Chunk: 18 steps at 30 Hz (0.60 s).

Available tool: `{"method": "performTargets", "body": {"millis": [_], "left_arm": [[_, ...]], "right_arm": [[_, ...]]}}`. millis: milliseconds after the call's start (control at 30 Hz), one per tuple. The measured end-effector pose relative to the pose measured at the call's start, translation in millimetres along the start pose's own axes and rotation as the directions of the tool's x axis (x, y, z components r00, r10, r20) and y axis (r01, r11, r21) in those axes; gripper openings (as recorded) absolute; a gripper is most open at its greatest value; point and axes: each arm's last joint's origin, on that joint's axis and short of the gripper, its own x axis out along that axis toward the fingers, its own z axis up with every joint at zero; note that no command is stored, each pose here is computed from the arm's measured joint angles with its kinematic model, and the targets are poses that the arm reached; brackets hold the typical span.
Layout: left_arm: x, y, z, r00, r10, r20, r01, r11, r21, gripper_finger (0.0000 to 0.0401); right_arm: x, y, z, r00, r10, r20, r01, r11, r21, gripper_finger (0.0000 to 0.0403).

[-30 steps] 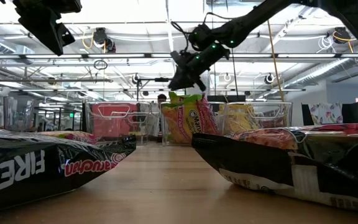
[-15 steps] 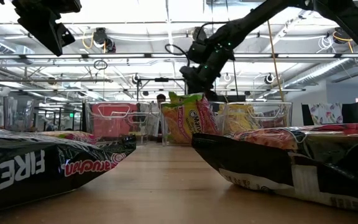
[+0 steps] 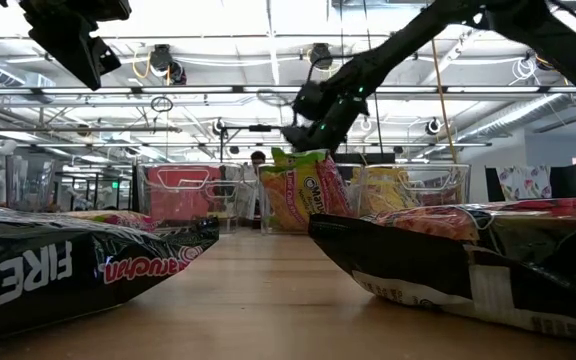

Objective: Sort Maruchan noodles
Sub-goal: Adjust the green noodle pack in the center transparent bin

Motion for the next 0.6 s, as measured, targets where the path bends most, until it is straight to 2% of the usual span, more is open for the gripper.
{"method": "performTargets", "body": {"millis": [133, 433, 600], "left_arm": [[0.0, 0.0, 0.0, 1.0, 0.0, 0.0, 0.0, 1.0, 0.0, 0.0024], [0.0, 0.0, 0.0, 1.0, -0.001, 0.0, 0.001, 1.0, 0.0, 0.0024], [0.0, 0.0, 0.0, 1.0, 0.0, 0.0, 0.0, 1.0, -0.003, 0.0024]], "right_arm": [[24.4, 4.8, -9.6, 0.997, 0.044, -0.067, -0.044, 0.999, -0.003, 0.0066], [25.3, 2.6, -10.5, 0.996, 0.039, -0.075, -0.04, 0.999, -0.003, 0.0066], [24.6, -2.1, -10.2, 0.996, -0.057, -0.065, 0.058, 0.998, 0.002, 0.0066]]}}
